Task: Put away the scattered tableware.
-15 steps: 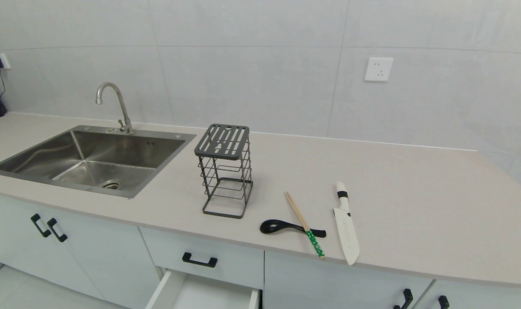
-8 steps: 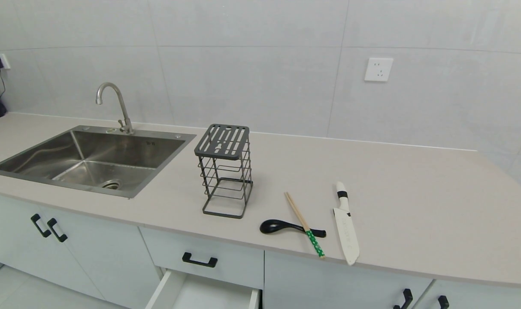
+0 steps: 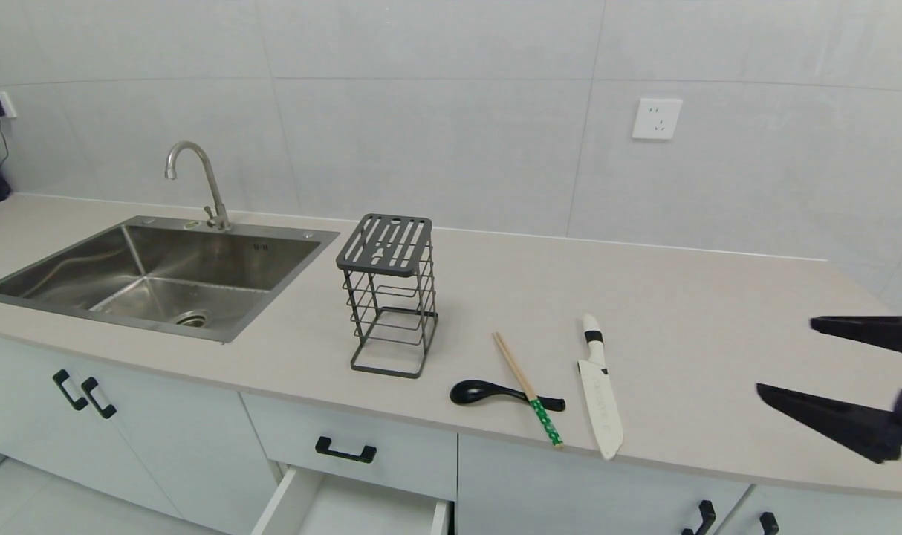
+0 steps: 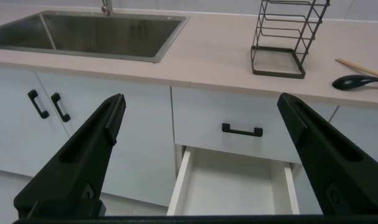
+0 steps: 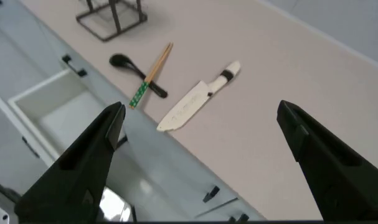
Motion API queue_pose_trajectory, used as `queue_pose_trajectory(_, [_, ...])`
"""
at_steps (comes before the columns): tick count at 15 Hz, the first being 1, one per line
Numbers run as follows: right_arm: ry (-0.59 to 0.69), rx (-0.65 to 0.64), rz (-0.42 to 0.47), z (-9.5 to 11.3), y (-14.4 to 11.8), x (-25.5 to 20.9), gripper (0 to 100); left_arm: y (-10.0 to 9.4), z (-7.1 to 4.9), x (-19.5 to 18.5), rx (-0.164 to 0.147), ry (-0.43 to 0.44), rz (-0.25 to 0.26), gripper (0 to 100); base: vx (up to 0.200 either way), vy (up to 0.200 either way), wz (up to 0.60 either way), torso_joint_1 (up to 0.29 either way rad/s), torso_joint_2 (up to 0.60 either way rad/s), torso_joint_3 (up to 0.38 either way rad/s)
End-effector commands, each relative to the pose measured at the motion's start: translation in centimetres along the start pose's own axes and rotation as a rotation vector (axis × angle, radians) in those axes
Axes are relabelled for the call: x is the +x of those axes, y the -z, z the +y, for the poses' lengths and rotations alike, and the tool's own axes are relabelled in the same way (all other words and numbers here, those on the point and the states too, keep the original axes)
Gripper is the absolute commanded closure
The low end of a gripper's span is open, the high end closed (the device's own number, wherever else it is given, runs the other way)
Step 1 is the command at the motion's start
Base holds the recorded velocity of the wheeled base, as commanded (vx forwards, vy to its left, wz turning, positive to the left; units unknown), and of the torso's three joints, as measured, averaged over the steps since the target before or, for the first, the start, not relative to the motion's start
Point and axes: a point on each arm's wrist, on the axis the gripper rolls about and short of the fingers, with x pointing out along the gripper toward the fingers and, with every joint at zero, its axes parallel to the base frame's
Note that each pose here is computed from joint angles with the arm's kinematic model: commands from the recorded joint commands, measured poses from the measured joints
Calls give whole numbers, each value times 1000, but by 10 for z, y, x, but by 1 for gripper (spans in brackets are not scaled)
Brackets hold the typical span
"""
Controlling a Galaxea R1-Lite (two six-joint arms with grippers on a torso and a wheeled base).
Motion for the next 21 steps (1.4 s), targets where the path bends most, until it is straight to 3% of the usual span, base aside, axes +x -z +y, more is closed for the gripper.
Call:
queue_pose_trajectory(1, [-106, -72, 141, 16, -20, 66, 0, 0, 0, 0, 1, 0, 2, 0, 0, 0, 0, 0, 0, 0])
queue_pose_trajectory(4, [-219, -120, 268, 63, -13, 111, 0, 0, 0, 0, 0, 1, 2, 0, 0, 0, 0, 0, 0, 0])
queue_pose_trajectory(8, [-193, -20, 328, 102, -19, 158, 0, 0, 0, 0, -3, 1, 2, 0, 0, 0, 0, 0, 0, 0])
queue_pose_trajectory(13, [-117, 58, 449, 110, 2, 200, 0, 0, 0, 0, -7, 3, 2, 0, 0, 0, 0, 0, 0, 0])
queue_pose_trajectory(16, [31, 138, 517, 113, 21, 221, 0, 0, 0, 0, -7, 1, 2, 0, 0, 0, 0, 0, 0, 0])
queue_pose_trajectory(21, [60, 129, 578, 115, 39, 241, 0, 0, 0, 0, -7, 0, 2, 0, 0, 0, 0, 0, 0, 0])
